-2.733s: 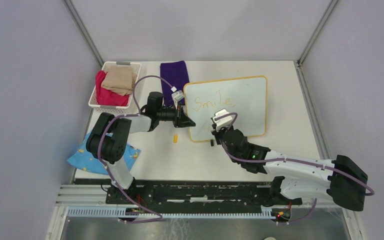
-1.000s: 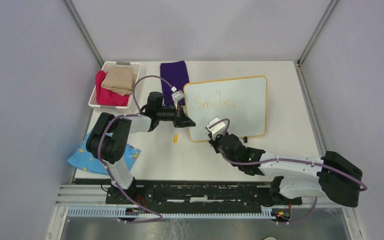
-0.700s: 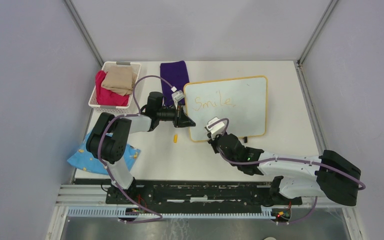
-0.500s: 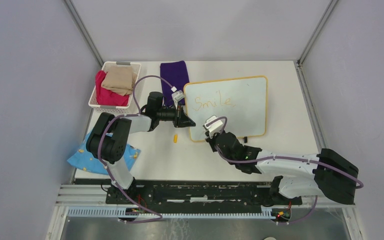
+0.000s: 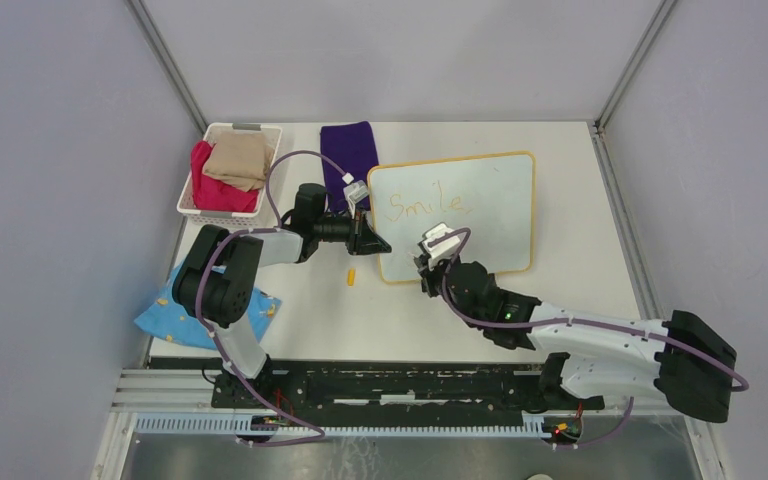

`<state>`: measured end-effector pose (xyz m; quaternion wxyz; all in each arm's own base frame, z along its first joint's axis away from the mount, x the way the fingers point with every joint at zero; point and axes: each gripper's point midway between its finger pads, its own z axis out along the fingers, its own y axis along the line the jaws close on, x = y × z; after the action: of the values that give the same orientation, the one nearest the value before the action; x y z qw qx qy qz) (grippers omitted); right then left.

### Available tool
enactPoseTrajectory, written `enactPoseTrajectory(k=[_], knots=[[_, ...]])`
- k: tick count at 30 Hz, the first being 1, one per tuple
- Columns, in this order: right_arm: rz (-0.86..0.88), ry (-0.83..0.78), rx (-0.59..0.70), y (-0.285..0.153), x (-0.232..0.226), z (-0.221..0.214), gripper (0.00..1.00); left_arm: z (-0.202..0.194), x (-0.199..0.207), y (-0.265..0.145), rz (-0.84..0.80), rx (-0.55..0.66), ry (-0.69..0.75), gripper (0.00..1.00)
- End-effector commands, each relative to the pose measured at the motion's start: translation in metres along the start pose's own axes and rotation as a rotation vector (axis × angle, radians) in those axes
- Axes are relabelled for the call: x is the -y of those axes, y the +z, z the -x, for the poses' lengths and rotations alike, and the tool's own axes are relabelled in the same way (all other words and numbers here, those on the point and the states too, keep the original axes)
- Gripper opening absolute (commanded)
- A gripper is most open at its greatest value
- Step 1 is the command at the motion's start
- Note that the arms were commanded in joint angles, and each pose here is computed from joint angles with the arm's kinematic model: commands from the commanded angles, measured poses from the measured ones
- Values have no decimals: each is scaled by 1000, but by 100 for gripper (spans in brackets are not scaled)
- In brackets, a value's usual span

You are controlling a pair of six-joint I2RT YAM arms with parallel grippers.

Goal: Write a sentence on the whiteboard

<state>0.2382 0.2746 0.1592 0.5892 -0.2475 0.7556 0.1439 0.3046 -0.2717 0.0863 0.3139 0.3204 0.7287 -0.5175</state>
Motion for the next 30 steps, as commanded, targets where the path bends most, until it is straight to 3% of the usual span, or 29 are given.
enactPoseTrajectory(k=[1, 30], knots=[[-69, 23, 72, -5, 16, 28, 0, -61, -42, 3, 201, -147, -26, 2], [-121, 13, -60, -1, 35, -27, 0, -61, -42, 3, 201, -148, -27, 2]])
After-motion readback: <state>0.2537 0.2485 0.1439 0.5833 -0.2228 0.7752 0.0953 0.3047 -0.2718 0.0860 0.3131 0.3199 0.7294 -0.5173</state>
